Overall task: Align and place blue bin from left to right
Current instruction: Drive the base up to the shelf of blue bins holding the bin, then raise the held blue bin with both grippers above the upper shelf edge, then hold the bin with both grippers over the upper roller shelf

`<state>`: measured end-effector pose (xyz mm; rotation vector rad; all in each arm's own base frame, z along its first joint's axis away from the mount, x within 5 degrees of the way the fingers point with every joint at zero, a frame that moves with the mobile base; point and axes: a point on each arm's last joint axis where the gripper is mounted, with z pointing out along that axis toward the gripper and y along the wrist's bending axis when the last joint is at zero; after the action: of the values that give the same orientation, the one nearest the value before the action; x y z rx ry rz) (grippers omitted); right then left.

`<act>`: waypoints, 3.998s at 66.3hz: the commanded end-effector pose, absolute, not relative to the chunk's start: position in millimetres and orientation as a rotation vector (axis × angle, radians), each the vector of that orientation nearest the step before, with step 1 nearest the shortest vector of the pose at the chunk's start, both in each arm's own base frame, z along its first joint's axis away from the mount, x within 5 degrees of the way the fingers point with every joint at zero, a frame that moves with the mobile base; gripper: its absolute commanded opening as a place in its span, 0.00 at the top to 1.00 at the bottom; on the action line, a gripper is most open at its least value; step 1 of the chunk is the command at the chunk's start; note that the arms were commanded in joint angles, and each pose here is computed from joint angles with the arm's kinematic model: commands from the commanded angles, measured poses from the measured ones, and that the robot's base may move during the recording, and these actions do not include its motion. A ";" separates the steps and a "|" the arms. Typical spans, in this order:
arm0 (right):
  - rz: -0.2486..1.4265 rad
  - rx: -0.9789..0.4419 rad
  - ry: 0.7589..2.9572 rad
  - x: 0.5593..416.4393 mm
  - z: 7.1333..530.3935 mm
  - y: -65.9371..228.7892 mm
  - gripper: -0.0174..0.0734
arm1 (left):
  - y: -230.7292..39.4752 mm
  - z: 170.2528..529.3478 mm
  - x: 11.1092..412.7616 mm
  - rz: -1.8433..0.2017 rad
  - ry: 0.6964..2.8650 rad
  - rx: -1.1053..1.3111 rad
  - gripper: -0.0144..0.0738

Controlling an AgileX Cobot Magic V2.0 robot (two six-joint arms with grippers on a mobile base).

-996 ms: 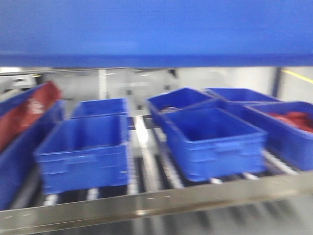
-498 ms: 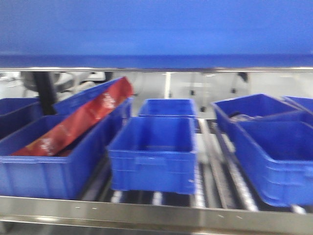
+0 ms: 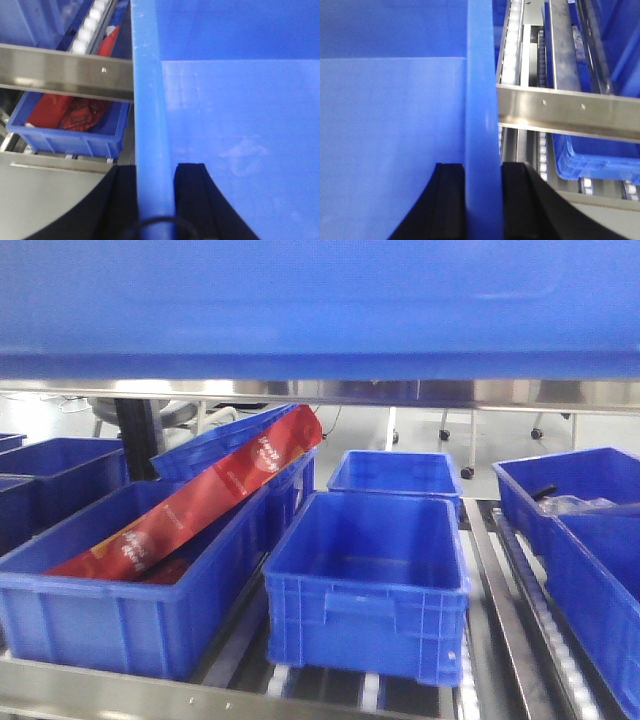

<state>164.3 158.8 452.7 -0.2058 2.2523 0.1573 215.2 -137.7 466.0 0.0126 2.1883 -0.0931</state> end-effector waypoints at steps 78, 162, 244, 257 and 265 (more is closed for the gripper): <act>0.406 -0.298 2.005 167.5 476.2 177.7 0.90 | -148.6 481.5 214.2 -0.248 2.065 0.075 0.96; 0.406 -0.298 2.005 167.5 476.2 177.7 0.90 | -148.6 481.5 214.2 -0.248 2.065 0.075 0.96; 0.406 -0.298 2.005 167.5 476.2 177.7 0.90 | -148.6 481.5 214.2 -0.248 2.065 0.075 0.96; 0.444 -0.284 2.036 166.7 473.5 180.7 0.89 | -148.0 481.3 214.5 -0.245 2.067 0.072 0.96; 0.458 -0.254 2.085 172.0 464.4 190.7 0.89 | -140.1 479.9 219.8 -0.249 2.086 0.023 0.96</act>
<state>164.8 162.8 449.4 -0.1824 2.2796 0.1849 217.3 -134.4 465.9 -0.0049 2.1894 -0.0863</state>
